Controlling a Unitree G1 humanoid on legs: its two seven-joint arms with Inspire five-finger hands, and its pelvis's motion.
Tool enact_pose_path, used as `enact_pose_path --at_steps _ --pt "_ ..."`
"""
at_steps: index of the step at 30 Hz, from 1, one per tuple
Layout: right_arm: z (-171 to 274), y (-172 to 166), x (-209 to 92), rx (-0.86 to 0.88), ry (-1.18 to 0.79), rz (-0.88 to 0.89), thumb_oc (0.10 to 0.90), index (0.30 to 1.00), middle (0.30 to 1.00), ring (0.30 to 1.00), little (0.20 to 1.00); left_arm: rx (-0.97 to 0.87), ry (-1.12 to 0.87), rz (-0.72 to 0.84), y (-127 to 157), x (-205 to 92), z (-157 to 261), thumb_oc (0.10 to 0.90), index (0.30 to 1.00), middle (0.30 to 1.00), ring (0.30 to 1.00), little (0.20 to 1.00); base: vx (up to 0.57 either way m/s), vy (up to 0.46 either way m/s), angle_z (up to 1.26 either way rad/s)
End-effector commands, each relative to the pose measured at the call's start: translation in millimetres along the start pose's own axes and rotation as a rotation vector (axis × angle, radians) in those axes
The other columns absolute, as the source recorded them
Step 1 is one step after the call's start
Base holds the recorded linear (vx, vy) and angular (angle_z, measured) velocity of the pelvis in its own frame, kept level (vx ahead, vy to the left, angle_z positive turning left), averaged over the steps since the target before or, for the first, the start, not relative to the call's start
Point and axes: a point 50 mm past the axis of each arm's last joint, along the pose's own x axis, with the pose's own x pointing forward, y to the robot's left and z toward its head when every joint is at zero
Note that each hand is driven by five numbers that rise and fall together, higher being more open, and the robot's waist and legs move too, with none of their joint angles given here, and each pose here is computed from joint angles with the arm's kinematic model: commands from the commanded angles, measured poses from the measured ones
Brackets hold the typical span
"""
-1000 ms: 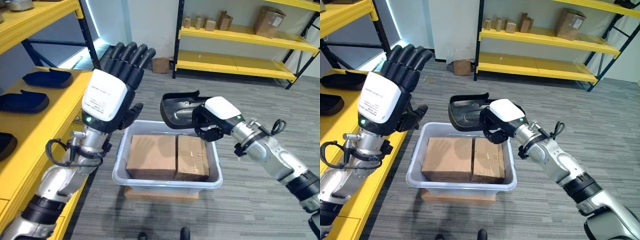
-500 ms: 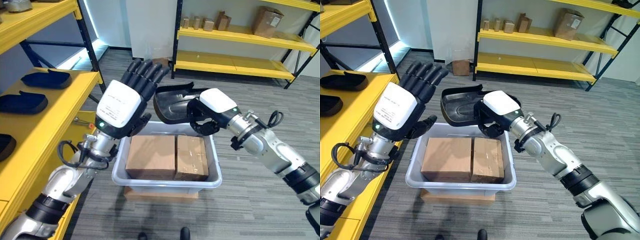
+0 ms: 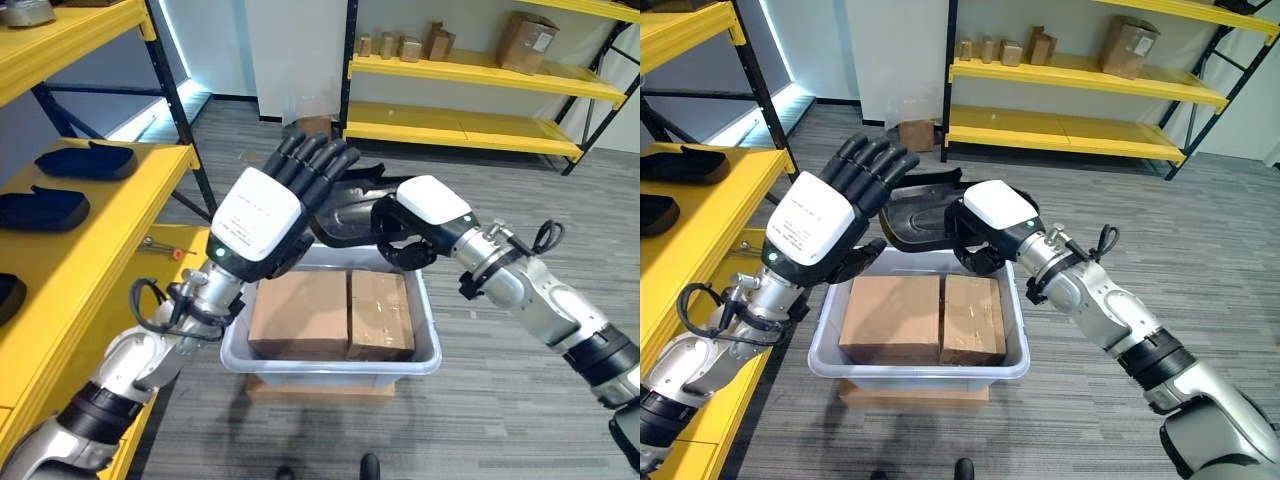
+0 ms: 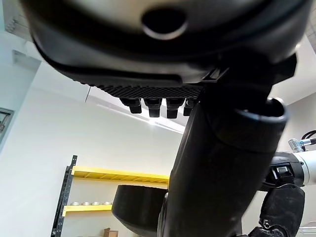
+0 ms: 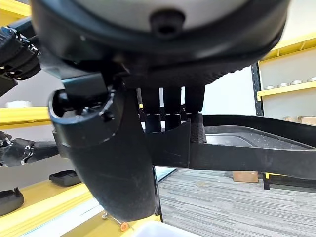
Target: Move parts from the plastic box to the shelf.
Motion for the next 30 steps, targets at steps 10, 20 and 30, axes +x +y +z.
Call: enact_pose_path --at_steps 10,20,30 --pt "28.1 -66.9 34.5 -0.087 -0.147 -0.233 0.4 0.3 0.3 0.3 0.3 0.09 -0.101 0.126 22.2 39.7 -1.2 0.9 1.0 1.0 1.0 1.0 0.01 0.002 -0.04" --pt "32.6 -72.6 35.9 -0.089 -0.171 -0.244 0.4 0.3 0.3 0.3 0.3 0.137 -0.041 0.027 5.5 34.0 -18.2 0.9 1.0 1.0 1.0 1.0 0.01 0.001 0.0" --pt "33.4 -76.9 35.4 -0.083 -0.176 -0.255 0.4 0.3 0.3 0.3 0.3 0.124 0.01 -0.086 -16.4 18.9 -23.9 0.9 1.0 1.0 1.0 1.0 0.01 0.001 0.0"
